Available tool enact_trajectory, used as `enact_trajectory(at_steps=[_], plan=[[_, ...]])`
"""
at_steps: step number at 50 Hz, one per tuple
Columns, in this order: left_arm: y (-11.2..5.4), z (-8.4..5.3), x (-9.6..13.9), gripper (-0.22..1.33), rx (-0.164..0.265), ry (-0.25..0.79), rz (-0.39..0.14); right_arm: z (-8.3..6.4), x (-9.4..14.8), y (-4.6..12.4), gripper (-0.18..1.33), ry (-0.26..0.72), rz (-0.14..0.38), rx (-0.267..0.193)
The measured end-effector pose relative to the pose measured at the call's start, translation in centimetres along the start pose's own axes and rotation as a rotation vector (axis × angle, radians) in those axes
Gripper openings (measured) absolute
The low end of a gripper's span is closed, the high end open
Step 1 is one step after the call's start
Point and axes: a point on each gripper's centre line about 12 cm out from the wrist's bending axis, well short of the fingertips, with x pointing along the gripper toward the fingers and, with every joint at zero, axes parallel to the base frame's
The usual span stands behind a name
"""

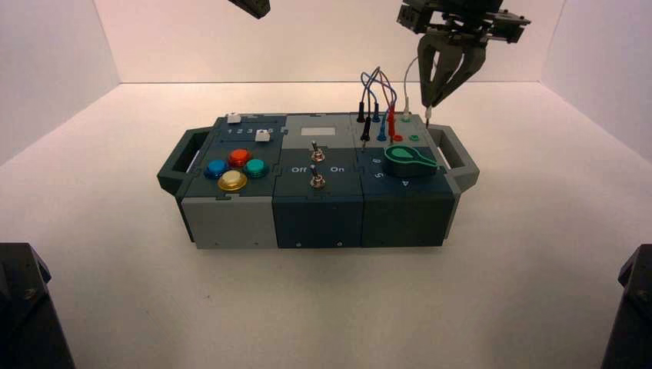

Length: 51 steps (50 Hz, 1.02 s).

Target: Pull the white wire.

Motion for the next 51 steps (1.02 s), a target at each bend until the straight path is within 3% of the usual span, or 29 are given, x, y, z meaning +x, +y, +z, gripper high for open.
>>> enact_trajectory(at_steps=[6,9,12,13,14,15,16,17,20,33,51], plan=[[0.0,0.0,0.0,-0.17,0.003,0.000,0.000,-0.4,-0.4,0.0,0.03,0.024,-0.008,-0.024],[0.0,0.0,0.0,-0.17,0.003,0.000,0.000,-0.7,-0.6,-0.1,0.16,0.044,-0.017,-0.036],[0.0,0.0,0.0,-0.17,0.004,0.002,0.001,-1.0,-0.8,-0.2,0.48,0.064,-0.025,-0.048],[0.0,0.0,0.0,-0.17,0.004,0.002,0.001,-1.2,-1.0,-0.2,0.68,0.073,-0.030,-0.052],[0.0,-0.1,0.0,-0.17,0.004,0.005,0.001,-1.2,-1.0,-0.3,0.70,0.075,-0.030,-0.051],[0.0,-0.1,0.0,-0.17,0.003,0.005,-0.001,-1.4,-1.2,-0.3,0.94,0.086,-0.034,-0.055],[0.0,-0.1,0.0,-0.17,0.005,0.005,-0.001,-1.4,-1.2,-0.3,0.94,0.086,-0.034,-0.055],[0.0,-0.1,0.0,-0.17,0.004,0.006,0.000,-1.6,-1.4,-0.3,1.13,0.097,-0.039,-0.059],[0.0,-0.1,0.0,-0.17,0.004,0.006,0.000,-1.8,-1.8,-0.4,1.25,0.099,-0.045,-0.065],[0.1,-0.1,0.1,-0.16,0.009,0.009,0.007,-2.1,-4.2,-0.3,1.26,0.029,-0.063,-0.096],[0.4,0.1,0.3,-0.17,0.005,0.003,0.015,-1.7,-4.7,-0.2,1.26,-0.025,-0.059,-0.099]])
